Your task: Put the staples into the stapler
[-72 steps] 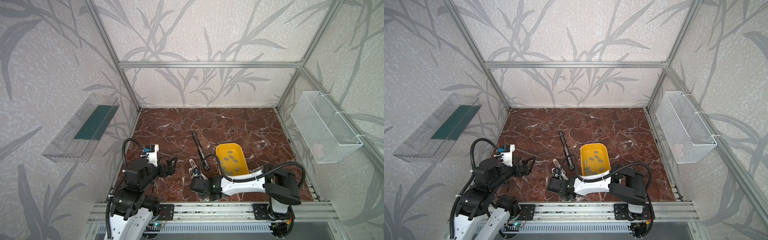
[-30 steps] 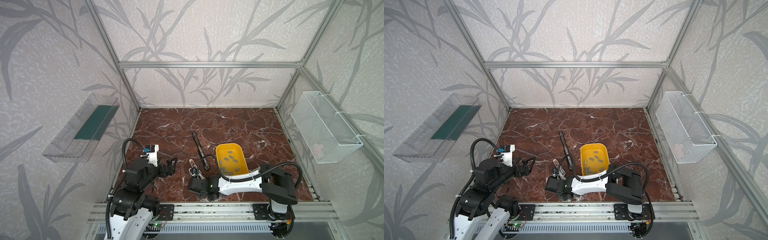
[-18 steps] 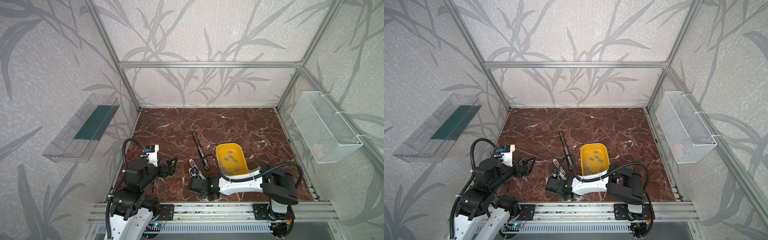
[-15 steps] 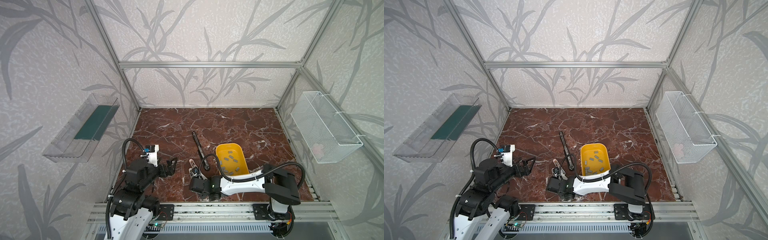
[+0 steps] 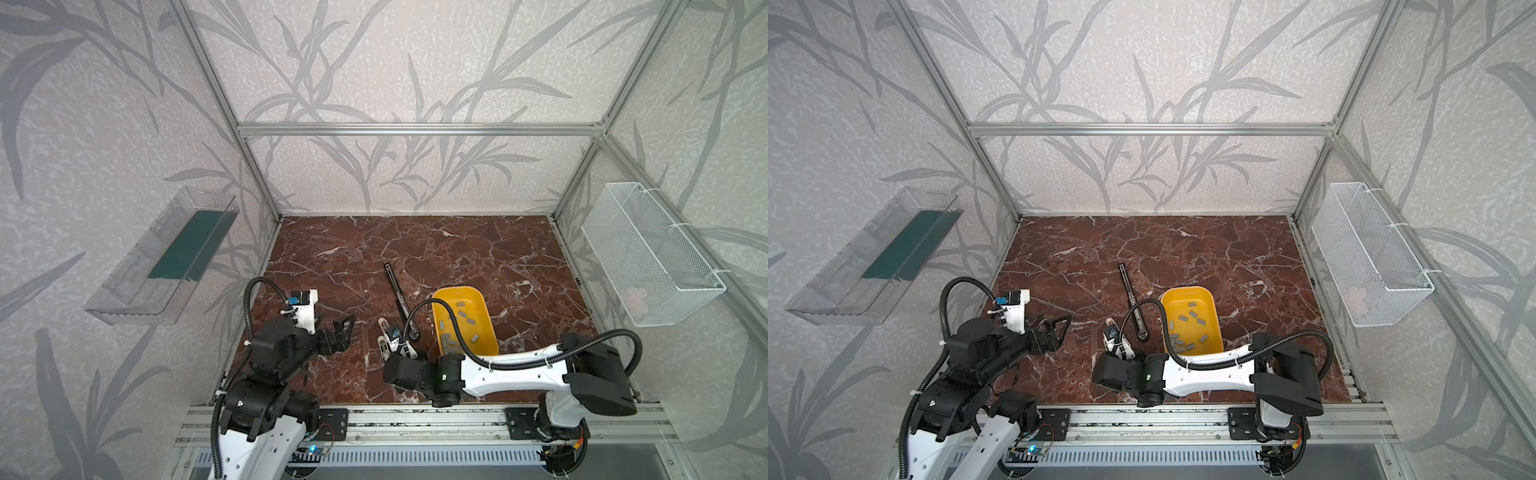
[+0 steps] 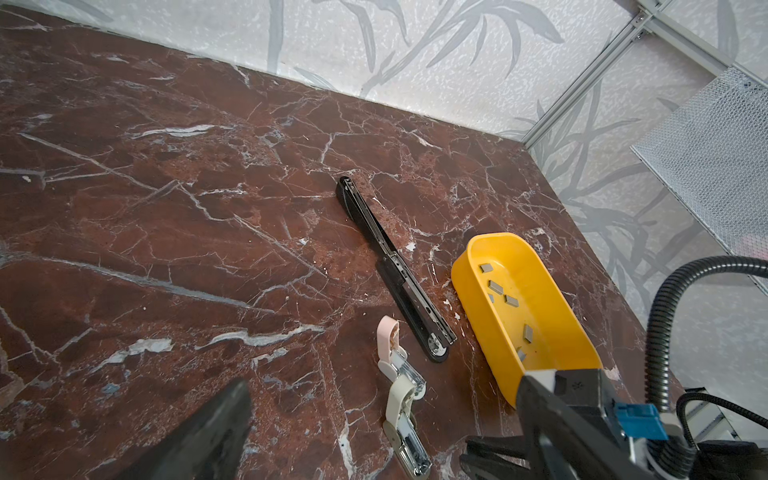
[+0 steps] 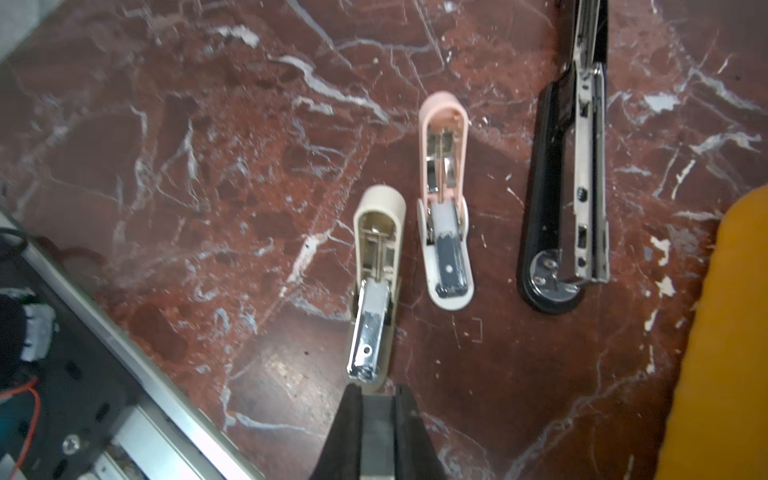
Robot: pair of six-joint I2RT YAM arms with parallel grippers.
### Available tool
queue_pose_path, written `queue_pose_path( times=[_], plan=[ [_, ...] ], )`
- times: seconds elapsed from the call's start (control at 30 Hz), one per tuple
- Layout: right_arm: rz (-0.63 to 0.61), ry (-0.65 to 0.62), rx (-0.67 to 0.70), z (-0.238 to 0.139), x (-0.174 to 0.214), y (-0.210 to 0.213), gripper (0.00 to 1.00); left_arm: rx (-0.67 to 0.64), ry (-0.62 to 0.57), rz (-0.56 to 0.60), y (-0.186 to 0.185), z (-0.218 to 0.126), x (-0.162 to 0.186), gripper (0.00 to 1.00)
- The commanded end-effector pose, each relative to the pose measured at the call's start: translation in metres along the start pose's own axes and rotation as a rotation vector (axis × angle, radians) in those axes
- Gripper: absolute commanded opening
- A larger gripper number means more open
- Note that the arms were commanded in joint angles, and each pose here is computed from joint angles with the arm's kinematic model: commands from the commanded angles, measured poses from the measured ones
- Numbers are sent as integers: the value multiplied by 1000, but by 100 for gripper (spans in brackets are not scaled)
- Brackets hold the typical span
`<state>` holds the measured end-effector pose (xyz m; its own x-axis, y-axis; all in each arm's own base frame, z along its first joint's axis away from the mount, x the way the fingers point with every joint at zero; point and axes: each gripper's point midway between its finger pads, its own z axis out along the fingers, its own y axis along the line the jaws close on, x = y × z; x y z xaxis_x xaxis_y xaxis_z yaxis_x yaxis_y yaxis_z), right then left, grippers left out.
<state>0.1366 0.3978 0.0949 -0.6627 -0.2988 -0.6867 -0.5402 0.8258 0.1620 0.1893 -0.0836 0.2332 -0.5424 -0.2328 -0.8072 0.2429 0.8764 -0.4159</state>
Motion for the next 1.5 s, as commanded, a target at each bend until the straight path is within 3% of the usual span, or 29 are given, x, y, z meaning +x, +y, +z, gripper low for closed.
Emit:
queue_pose_path(
  times=[0.0, 0.23, 0.73, 1.47],
  plan=[
    [57, -86, -26, 7, -19, 17, 10, 12, -5, -11, -2, -1, 1, 99],
    [52, -63, 52, 31, -6, 15, 9, 15, -12, -8, -3, -3, 1, 99],
    [106, -157, 124, 32, -4, 8, 10, 8, -18, -7, -2, -4, 0, 99],
    [72, -123, 123, 45, 13, 1, 9, 1, -20, -6, -1, -5, 0, 99]
  ],
)
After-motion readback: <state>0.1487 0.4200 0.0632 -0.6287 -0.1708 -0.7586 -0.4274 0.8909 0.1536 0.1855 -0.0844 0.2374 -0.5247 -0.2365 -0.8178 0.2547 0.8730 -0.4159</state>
